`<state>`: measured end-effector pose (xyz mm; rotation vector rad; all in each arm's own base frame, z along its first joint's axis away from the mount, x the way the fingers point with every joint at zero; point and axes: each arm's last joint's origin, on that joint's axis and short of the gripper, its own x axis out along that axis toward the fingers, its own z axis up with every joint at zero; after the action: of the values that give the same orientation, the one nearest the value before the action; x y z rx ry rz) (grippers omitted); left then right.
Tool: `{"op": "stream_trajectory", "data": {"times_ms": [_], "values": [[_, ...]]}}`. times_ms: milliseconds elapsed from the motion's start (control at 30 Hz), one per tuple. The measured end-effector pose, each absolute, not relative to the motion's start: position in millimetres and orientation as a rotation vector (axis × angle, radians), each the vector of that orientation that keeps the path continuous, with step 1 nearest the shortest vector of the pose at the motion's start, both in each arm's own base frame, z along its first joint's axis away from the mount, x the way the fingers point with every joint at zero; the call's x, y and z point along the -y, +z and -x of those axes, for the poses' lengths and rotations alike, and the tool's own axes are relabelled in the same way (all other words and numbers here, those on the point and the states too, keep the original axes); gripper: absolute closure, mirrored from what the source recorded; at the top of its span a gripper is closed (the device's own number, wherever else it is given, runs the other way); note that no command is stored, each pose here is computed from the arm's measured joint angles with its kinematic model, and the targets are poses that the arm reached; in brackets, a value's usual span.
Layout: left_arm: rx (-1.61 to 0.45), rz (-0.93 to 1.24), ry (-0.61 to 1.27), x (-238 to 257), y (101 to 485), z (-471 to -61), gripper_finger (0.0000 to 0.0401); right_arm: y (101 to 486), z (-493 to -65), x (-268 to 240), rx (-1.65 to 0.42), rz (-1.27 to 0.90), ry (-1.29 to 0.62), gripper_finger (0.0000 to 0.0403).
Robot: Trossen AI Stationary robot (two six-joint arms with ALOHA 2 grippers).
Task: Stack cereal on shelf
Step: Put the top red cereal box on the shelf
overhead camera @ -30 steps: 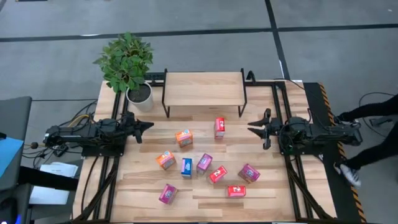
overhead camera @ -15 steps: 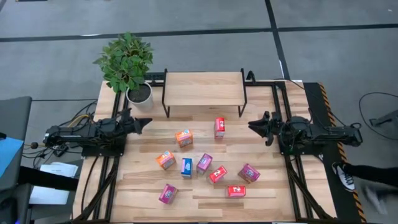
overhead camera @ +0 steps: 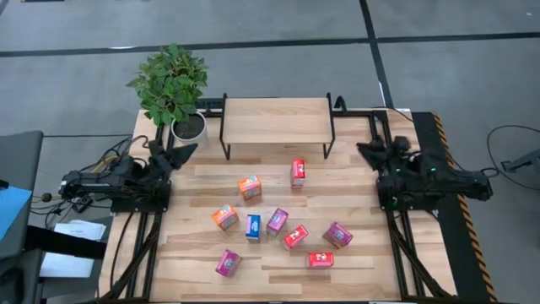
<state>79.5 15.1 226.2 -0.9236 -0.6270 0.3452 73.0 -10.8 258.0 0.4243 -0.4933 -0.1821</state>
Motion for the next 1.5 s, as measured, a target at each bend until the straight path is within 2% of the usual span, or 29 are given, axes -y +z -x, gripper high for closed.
{"op": "stream_trajectory", "data": {"times_ms": [67, 167, 300, 400, 600, 900, 1133, 1333, 1500], "values": [[0.648, 0.903, 0.319, -15, 233, -77, 0.0227, 276, -67, 11, 0.525, -0.357, -0.221, 0.0268], [0.657, 0.879, 0.258, -13, 245, -73, 0.0181, 297, -63, 12, 0.459, -0.258, -0.282, 0.0244], [0.686, 0.873, 0.174, -12, 262, -66, 0.0134, 325, -66, 13, 0.371, -0.204, -0.330, 0.0189], [0.710, 0.847, 0.155, -11, 275, -60, 0.0116, 342, -75, 14, 0.289, -0.184, -0.355, 0.0146], [0.685, 0.803, 0.167, -11, 289, -52, 0.0111, 356, -111, 14, 0.050, -0.109, -0.333, 0.0103], [0.636, 0.822, 0.186, -11, 291, -51, 0.0110, 367, -175, 20, -0.274, -0.090, -0.351, 0.0100], [0.633, 0.818, 0.182, -11, 291, -51, 0.0110, 366, -211, 22, -0.655, 0.058, -0.312, 0.0101], [0.633, 0.836, 0.283, -13, 289, -56, 0.0110, 372, -241, 38, -0.778, -0.205, -0.434, 0.0101], [0.522, 0.803, 0.244, -11, 287, -72, 0.0110, 365, -268, 48, -0.849, -0.390, -0.544, 0.0101]]}}
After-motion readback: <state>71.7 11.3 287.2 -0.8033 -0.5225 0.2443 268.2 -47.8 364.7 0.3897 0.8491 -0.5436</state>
